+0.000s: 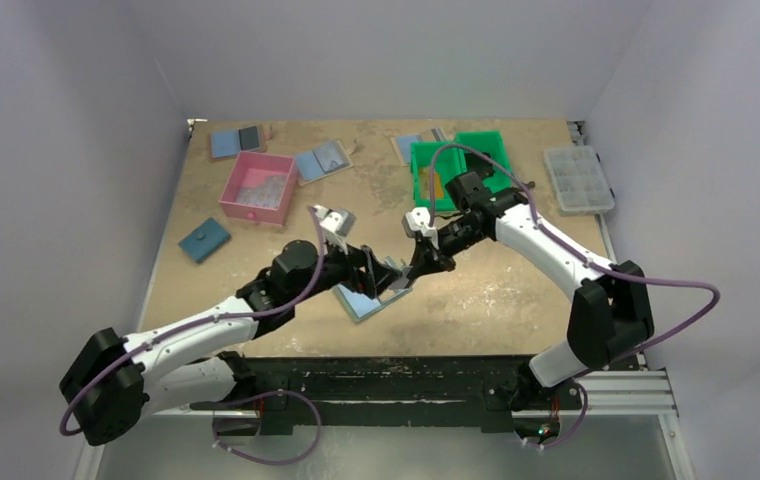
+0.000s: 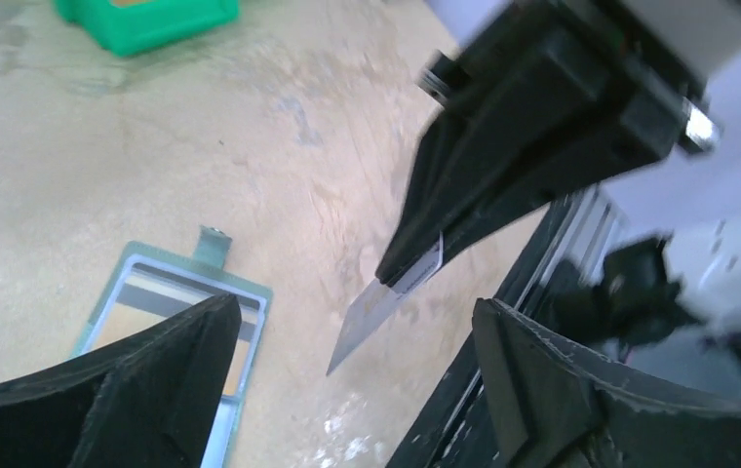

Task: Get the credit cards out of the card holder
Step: Place the credit card in the storage box.

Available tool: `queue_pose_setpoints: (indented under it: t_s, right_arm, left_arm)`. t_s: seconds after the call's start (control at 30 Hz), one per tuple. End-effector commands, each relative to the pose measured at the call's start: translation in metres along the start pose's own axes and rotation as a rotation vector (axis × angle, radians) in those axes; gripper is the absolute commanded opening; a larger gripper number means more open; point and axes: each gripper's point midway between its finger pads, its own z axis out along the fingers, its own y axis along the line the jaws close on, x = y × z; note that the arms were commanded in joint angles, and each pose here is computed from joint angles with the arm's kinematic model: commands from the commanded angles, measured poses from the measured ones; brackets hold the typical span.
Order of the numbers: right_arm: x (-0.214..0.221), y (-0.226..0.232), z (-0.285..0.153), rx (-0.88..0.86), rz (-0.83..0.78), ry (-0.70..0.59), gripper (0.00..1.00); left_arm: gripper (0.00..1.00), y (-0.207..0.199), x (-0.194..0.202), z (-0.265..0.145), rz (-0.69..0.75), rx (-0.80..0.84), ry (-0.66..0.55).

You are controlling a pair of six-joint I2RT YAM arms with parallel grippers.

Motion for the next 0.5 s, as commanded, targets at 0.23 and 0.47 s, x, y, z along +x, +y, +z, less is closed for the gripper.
queue_pose_setpoints:
  t_s: [0.23,0.47]
  right_arm:
    - [-0.060,-0.064,-0.067,0.467,-0.285,0.068,0.00]
    - [-0.067,-0.070,-0.067,0.531,-0.345,0.020,0.00]
  left_arm:
    - [0.90,0.030,-0.048,-0.021,-1.102,0.045,-0.256]
    - [0.90,0.031,-0.069,-0.001,-1.211,-0.072,-0.219]
